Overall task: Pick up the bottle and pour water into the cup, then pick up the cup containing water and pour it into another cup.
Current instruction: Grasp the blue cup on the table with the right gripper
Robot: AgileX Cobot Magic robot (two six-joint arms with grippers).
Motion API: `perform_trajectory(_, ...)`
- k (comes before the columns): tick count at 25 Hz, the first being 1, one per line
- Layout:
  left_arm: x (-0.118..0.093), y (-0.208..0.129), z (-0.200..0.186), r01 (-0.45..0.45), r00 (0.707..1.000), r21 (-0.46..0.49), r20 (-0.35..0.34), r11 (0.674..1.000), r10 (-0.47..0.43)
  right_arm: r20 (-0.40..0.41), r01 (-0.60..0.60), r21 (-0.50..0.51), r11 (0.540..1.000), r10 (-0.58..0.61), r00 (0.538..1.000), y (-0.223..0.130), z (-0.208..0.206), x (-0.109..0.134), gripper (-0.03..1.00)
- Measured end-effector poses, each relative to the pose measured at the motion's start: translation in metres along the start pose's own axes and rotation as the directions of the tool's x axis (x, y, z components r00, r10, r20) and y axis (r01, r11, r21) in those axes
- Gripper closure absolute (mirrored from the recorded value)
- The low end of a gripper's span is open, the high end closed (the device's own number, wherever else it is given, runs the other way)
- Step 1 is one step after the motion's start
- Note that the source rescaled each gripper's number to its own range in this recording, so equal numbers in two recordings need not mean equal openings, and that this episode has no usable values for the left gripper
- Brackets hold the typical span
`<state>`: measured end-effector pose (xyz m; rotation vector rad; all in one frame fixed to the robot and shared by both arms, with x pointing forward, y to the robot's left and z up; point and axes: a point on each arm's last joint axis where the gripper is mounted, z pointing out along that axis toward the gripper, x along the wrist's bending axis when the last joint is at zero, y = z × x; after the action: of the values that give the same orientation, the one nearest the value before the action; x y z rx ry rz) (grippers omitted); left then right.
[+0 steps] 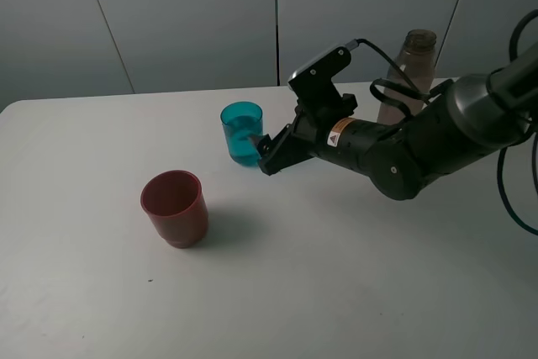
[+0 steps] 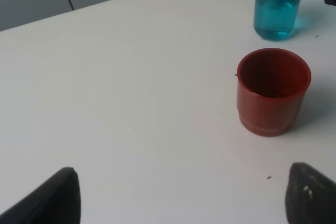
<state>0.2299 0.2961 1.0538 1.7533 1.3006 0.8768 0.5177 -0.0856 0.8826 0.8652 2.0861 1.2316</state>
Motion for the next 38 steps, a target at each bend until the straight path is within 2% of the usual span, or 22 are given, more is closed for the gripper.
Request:
perform_trajectory(3,0.0,0.0,0.0,0.0,1.0,0.0,0.0,1.0,0.0,-0.043,-0.006,0.009,1.0,0.007,0.999,-0.008,0.007,0.003,-0.03)
perform_trajectory(11,0.0,0.0,0.0,0.0,1.0,0.0,0.0,1.0,0.0,-0.096,0.021,0.006,1.0,-0.02,0.995,-0.019,0.023,0.01,-0.03)
perform_trajectory(15,0.0,0.0,0.0,0.0,1.0,0.0,0.0,1.0,0.0,-0.09,0.011,-0.002,1.0,-0.011,0.996,-0.019,0.031,0.007,-0.03)
perform_trajectory(22,0.0,0.0,0.0,0.0,1.0,0.0,0.0,1.0,0.0,-0.068,-0.073,0.002,0.997,0.073,0.995,-0.022,0.042,-0.001,-0.03)
perform_trajectory(38,0.0,0.0,0.0,-0.002,1.0,0.0,0.0,1.0,0.002,-0.108,-0.169,0.002,0.986,0.168,0.98,-0.028,0.069,0.002,-0.03)
